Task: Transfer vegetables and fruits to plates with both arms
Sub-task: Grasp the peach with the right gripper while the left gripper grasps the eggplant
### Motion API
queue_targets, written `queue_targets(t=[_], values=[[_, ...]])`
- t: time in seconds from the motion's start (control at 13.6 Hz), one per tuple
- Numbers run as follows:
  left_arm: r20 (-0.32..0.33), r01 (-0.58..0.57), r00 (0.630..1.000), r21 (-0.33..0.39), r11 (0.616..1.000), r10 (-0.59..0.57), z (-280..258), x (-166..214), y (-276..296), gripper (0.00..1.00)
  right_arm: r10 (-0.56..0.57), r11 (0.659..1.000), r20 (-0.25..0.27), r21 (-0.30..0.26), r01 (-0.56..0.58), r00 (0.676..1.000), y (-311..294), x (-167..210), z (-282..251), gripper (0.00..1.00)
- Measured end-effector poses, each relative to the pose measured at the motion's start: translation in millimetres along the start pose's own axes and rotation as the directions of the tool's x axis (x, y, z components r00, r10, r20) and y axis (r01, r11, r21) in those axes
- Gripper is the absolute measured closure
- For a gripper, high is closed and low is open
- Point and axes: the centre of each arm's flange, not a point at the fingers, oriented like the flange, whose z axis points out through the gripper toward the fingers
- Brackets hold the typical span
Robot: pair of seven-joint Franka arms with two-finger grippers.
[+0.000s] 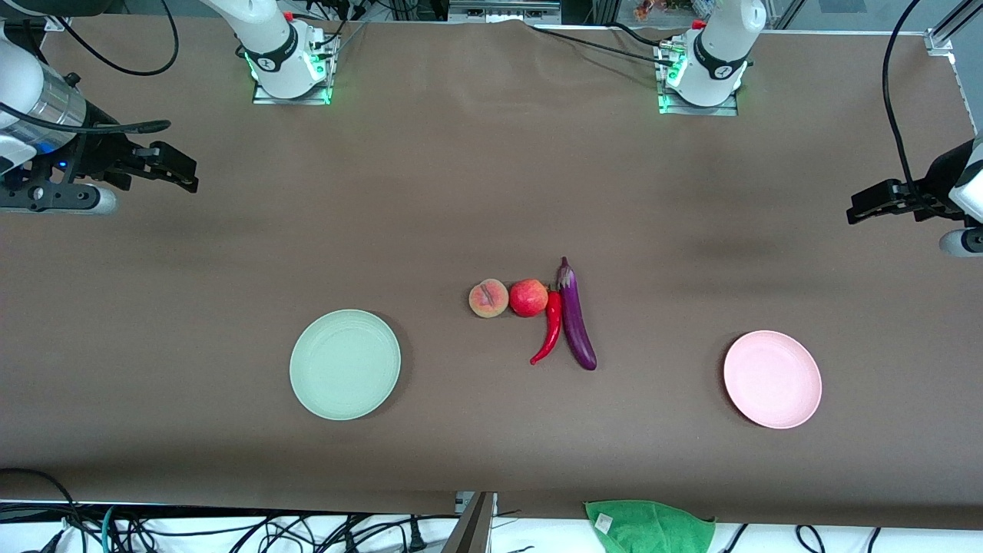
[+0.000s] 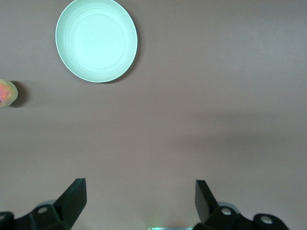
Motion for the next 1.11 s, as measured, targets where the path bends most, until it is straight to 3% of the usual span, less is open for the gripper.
queue_targets(t=[0.59, 1.11], values=[[0.006, -0.002, 1.000, 0.000, 1.000, 0.002, 3.7, 2.8, 0.1, 0.00, -0.002, 1.000, 0.036, -0.006, 0.003, 0.999, -0.6, -4.1, 3.1, 0.00], [0.026, -0.004, 1.000, 0.000, 1.000, 0.004, 18.1, 11.2, 0.1, 0.00, -0.002, 1.000, 0.029, -0.005, 0.002, 1.000, -0.3, -3.3, 2.6, 0.00]])
